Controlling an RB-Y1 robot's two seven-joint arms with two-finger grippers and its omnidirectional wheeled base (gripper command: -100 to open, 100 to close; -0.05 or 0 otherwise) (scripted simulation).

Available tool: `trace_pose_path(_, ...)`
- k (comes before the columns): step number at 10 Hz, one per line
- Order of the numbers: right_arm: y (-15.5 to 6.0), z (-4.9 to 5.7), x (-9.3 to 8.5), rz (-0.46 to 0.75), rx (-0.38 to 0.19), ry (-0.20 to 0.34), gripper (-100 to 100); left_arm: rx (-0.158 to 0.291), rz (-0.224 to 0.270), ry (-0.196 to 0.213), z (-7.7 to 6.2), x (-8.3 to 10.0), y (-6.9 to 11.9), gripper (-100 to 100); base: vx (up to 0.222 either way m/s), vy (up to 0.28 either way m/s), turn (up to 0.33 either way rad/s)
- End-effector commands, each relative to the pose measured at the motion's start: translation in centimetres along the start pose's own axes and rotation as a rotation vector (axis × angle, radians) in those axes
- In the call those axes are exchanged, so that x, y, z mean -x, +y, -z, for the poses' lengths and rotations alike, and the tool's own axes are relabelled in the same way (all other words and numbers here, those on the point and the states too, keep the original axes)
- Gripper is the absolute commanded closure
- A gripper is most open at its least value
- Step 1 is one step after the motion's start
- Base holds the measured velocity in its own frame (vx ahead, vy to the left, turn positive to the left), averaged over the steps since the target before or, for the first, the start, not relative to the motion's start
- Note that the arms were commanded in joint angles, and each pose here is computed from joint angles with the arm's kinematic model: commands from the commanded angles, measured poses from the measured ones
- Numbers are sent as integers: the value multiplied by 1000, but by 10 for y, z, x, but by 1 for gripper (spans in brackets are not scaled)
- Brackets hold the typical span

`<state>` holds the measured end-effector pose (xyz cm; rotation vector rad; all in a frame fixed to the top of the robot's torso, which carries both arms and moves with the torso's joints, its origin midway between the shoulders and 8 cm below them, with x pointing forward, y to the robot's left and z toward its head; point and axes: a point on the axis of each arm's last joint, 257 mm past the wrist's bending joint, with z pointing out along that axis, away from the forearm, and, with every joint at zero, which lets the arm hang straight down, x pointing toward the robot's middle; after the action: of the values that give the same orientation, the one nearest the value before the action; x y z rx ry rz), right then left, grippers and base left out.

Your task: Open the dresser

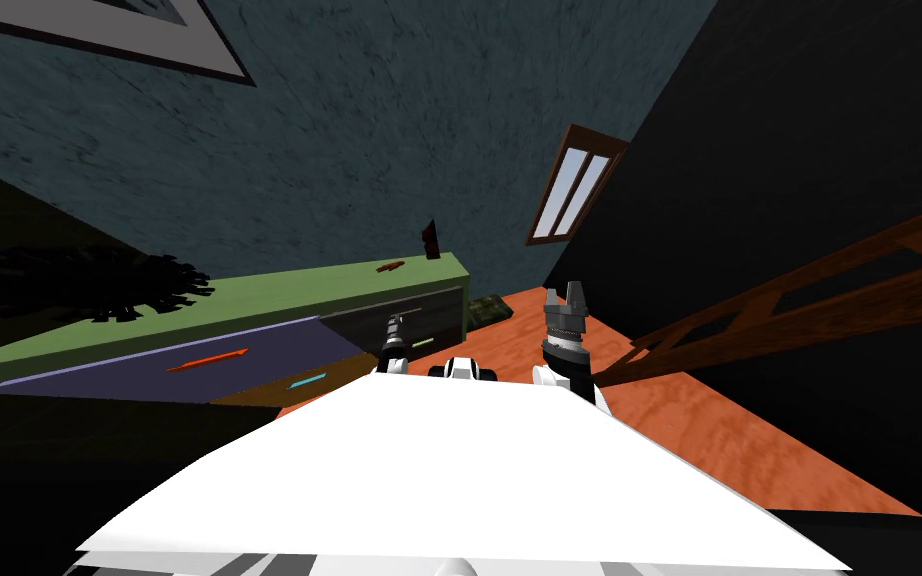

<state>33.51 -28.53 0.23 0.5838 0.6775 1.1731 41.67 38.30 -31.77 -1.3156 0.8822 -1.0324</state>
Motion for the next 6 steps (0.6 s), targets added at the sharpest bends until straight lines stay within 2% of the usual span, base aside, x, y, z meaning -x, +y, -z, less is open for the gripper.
trace_pose_path(1, 0, 0, 0, 0, 0, 0, 0, 41, -36, -55, 24, 22, 5, 100, 45, 27, -107)
trace_pose_path(2, 0, 0, 0, 0, 0, 0, 0, 32, -61, -60, 30, 29, -2, 100, 48, 28, -75)
trace_pose_path(4, 0, 0, 0, 0, 0, 0, 0, 29, -69, -66, 35, 35, -6, 100, 17, 2, -5)
trace_pose_path(5, 0, 0, 0, 0, 0, 0, 0, 7, -57, -47, 29, 22, -12, 100, 5, -12, -18)
trace_pose_path(6, 0, 0, 0, 0, 0, 0, 0, -20, -56, -22, 12, 20, -18, 100, -87, -54, 11)
